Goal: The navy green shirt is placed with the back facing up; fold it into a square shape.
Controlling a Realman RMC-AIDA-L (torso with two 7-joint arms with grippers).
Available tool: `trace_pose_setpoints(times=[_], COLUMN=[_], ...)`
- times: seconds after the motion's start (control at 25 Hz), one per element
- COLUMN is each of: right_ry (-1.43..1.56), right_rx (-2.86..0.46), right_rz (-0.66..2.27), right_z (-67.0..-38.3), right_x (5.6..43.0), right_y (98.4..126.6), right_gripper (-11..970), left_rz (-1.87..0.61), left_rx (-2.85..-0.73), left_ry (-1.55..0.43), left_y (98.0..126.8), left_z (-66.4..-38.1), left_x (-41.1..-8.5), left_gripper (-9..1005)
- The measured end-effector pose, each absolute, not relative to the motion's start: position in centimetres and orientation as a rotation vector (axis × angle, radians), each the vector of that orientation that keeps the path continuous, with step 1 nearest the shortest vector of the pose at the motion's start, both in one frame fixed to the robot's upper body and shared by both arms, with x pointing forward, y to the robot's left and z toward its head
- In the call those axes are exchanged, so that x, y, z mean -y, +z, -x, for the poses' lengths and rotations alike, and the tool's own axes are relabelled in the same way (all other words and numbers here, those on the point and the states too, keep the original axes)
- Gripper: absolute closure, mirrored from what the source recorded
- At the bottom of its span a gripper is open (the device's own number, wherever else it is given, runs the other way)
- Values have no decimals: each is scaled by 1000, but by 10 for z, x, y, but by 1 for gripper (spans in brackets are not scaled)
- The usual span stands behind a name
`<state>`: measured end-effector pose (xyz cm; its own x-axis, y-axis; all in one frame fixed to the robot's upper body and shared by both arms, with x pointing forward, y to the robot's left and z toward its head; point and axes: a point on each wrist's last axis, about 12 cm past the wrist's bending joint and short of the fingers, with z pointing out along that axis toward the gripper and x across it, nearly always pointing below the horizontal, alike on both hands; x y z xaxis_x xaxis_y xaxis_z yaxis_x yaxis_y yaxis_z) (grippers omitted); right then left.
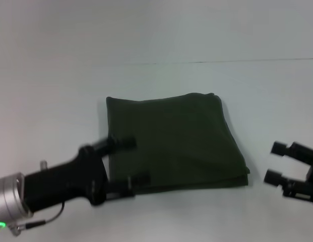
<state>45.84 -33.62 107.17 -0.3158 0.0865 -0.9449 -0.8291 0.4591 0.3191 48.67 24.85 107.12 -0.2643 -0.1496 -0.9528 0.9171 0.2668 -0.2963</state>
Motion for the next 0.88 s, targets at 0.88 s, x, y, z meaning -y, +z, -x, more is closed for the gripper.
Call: trace_pose_setpoints(times=[0.88], right_ry=[1169], right_rx=[-1780], right_rz=[859], right_z=[-478], right_x=[309], right_y=[1067], right_gripper=[60], left_rz=[-875], left_rx=[-1759], left_ry=[-1408], left_y=[1058], left_z=[-475], left_x=[-246], left_gripper=[90])
